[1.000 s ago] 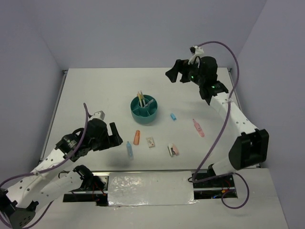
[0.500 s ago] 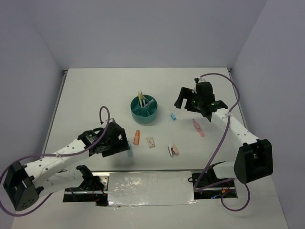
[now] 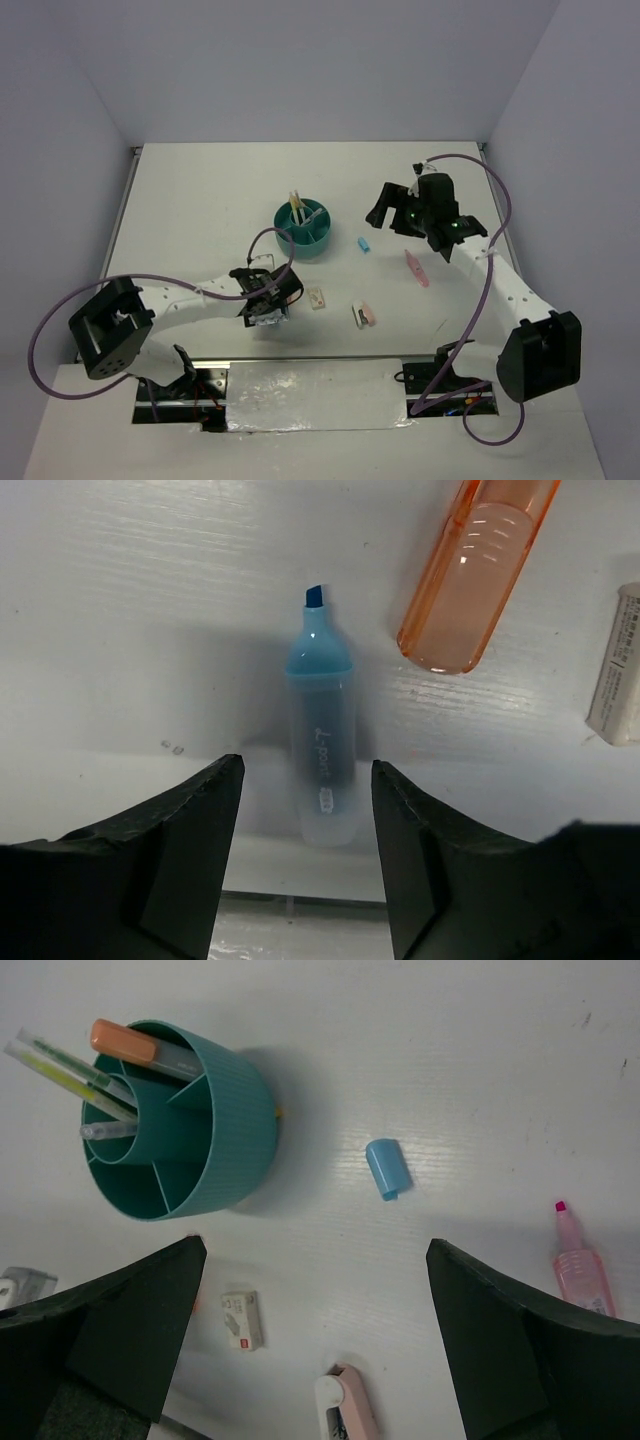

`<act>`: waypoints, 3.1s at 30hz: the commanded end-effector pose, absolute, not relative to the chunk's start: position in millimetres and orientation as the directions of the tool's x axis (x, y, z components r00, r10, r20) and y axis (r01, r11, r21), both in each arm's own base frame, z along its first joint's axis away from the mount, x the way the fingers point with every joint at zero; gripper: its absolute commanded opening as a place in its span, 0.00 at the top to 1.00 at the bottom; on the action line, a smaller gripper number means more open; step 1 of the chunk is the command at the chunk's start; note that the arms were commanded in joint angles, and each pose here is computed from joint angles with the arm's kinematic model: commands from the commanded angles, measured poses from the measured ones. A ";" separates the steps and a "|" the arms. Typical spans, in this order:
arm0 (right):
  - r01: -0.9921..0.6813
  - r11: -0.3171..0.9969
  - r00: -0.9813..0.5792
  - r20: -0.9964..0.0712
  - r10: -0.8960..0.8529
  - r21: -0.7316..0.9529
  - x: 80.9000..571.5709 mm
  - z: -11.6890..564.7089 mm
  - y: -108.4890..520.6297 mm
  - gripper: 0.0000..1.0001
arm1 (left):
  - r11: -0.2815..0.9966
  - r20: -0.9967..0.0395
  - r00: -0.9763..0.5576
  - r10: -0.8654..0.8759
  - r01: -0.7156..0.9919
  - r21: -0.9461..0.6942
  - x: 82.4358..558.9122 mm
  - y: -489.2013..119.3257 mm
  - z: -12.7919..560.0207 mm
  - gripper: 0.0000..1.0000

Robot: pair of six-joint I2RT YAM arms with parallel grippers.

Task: Sort the stationery into containers
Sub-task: Pick up the pen from the center of the board, then close the pen cap on the pen.

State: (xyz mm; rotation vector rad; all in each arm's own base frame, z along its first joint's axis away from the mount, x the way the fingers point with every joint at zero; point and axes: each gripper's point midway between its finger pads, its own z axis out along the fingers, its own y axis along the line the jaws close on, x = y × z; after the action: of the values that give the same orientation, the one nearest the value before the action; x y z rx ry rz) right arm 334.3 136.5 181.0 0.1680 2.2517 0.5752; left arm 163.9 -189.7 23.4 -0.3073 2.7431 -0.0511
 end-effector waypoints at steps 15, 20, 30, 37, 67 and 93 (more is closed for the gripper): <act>-0.048 0.889 -0.697 -0.653 0.297 0.455 334.5 168.4 137.8 0.00 | 0.982 -0.411 -0.892 -0.189 -0.171 -0.080 134.5 -209.9 18.0 1.00; -0.034 0.936 -0.782 -0.593 0.194 0.351 359.2 131.2 140.8 0.05 | 0.964 -0.552 -0.825 -0.125 0.031 -0.265 143.5 -227.9 68.7 1.00; -0.199 0.893 -0.888 -0.459 0.010 0.403 373.9 77.8 186.4 0.31 | 0.796 -0.688 -0.696 -0.207 0.289 -0.532 138.7 -237.8 161.1 1.00; -0.121 0.922 -0.920 -0.390 0.035 0.368 373.8 45.0 179.7 0.31 | 0.785 -0.670 -0.720 -0.181 0.305 -0.539 128.2 -233.0 164.0 1.00; -0.180 0.838 -0.831 -0.536 0.152 0.516 360.9 135.2 210.5 1.00 | 0.692 -0.702 -0.683 -0.202 0.408 -0.596 123.4 -243.1 209.5 1.00; -0.660 0.202 -0.529 -0.640 0.558 0.723 188.9 412.9 253.6 1.00 | 0.536 -0.875 -0.418 -0.246 0.694 -0.482 150.8 -316.3 366.2 1.00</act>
State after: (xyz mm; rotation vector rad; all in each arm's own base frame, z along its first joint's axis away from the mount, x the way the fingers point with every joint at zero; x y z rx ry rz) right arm 195.4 257.7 392.1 -0.1024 1.5551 1.5204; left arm 152.8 -316.4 328.7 0.3856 1.8235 -1.0293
